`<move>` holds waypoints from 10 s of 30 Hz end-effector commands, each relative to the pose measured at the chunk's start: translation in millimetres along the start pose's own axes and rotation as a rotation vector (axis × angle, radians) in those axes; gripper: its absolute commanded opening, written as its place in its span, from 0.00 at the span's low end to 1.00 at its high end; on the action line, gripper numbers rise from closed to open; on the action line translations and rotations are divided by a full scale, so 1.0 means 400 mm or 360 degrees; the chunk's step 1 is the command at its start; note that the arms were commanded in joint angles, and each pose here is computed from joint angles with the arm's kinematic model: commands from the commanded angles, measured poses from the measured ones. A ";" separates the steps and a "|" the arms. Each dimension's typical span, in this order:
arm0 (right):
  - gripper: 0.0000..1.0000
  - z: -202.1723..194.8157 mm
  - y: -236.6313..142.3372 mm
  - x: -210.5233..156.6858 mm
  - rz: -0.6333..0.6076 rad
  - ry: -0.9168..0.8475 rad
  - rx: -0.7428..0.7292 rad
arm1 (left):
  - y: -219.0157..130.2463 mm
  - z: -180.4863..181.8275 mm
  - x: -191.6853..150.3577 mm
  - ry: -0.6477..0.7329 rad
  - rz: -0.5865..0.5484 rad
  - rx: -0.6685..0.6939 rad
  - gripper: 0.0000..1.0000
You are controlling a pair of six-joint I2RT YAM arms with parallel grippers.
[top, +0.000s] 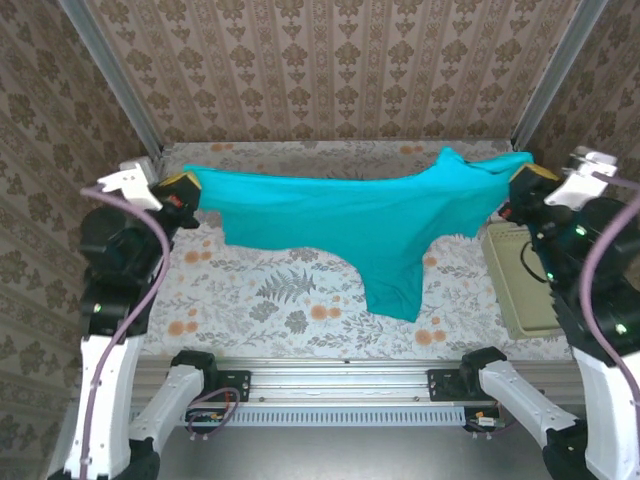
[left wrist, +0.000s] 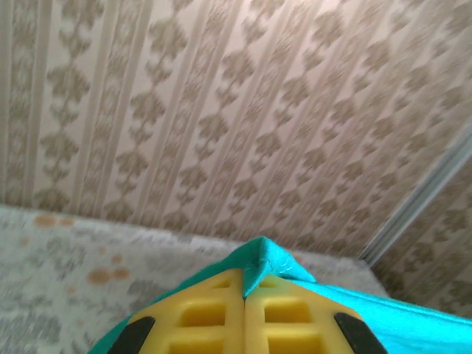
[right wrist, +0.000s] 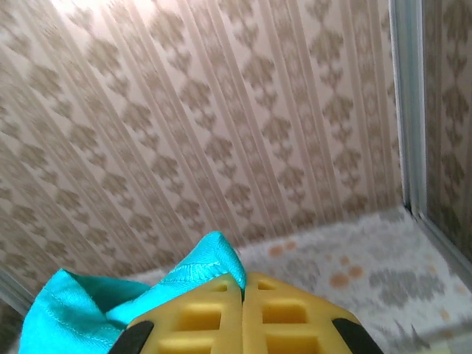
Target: Fold the inside-out t-shirt
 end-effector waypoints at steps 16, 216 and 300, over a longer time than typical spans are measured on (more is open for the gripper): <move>0.00 0.073 -0.032 0.203 -0.0326 -0.0184 0.0127 | -0.003 -0.004 0.001 0.0010 0.0059 -0.0021 0.00; 0.00 -0.193 0.115 -0.857 0.1445 -0.0320 -0.0928 | -0.042 0.294 -0.786 -0.0465 0.1349 0.1256 0.00; 1.00 -0.166 0.636 -0.847 0.1597 -0.0169 -0.0584 | 0.389 0.408 -0.664 -0.0571 0.1333 0.0881 0.78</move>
Point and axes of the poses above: each hand's point on the last joint's axis, 136 mm out from that joint toward the fingers, its own y axis out along the fingers, its own z axis along the line the jaws close on, x = y × z, the point moved 9 cm from there along -y, back along the fingers, and after that the axes turned 2 degrees about y, right-handed, at the moved point
